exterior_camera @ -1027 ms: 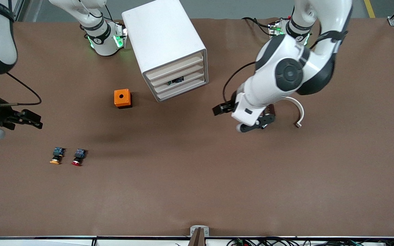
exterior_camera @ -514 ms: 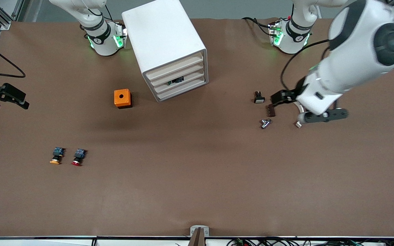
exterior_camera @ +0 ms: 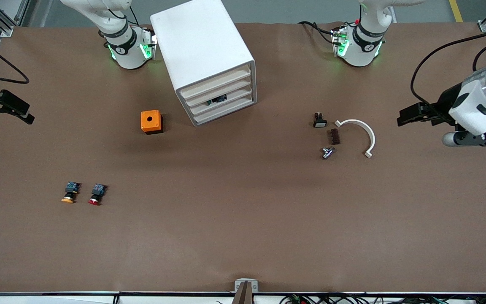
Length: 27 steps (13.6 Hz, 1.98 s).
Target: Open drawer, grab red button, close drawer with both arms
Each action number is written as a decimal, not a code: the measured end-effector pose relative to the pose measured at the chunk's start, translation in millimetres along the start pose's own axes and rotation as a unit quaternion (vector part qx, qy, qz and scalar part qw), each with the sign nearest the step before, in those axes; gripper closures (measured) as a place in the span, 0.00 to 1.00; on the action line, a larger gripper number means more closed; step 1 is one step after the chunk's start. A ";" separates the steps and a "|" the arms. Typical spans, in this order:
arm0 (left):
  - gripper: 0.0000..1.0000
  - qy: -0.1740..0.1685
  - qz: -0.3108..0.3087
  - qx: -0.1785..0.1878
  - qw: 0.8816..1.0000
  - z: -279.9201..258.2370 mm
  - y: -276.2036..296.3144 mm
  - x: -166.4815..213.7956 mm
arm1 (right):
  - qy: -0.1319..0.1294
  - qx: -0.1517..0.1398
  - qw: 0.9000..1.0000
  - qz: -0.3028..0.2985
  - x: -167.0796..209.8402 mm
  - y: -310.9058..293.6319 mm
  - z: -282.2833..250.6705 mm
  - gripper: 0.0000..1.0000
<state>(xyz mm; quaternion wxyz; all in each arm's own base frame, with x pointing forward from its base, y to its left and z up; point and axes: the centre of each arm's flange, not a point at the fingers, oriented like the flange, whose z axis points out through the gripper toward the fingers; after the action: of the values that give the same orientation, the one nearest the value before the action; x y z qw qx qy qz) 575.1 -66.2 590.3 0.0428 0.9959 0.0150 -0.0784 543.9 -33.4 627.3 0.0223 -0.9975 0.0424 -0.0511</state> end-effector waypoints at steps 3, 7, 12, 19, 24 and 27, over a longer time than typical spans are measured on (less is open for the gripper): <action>0.00 -0.001 0.020 0.003 1.000 -3.2 -39.5 -23.3 | 0.000 0.000 1.000 0.001 -0.1 0.9 0.1 0.00; 0.00 0.038 0.021 0.003 0.999 -1.7 -49.6 -29.8 | -0.001 0.000 1.000 0.001 -0.2 1.3 0.7 0.00; 0.00 0.083 0.025 0.018 0.996 -10.2 -48.6 -22.0 | -0.001 0.000 1.000 0.001 -0.2 1.6 0.7 0.00; 0.00 0.107 0.023 0.020 0.994 -31.8 -50.6 -25.3 | -0.001 0.000 1.000 0.002 -0.2 2.6 0.6 0.00; 0.00 0.102 0.026 0.021 0.994 -34.4 -47.4 -27.8 | -0.001 0.000 1.000 0.002 -0.2 2.7 0.6 0.00; 0.00 0.096 0.027 0.021 0.995 -33.6 -46.1 -29.0 | -0.001 0.000 1.000 0.002 -0.2 2.7 0.6 0.00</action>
<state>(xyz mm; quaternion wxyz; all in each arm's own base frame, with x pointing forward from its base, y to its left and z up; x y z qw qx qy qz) 550.0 -18.0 624.1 0.0226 0.9995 -0.0099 0.0187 543.6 -36.0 626.5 0.0222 -0.9975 0.0443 -0.0505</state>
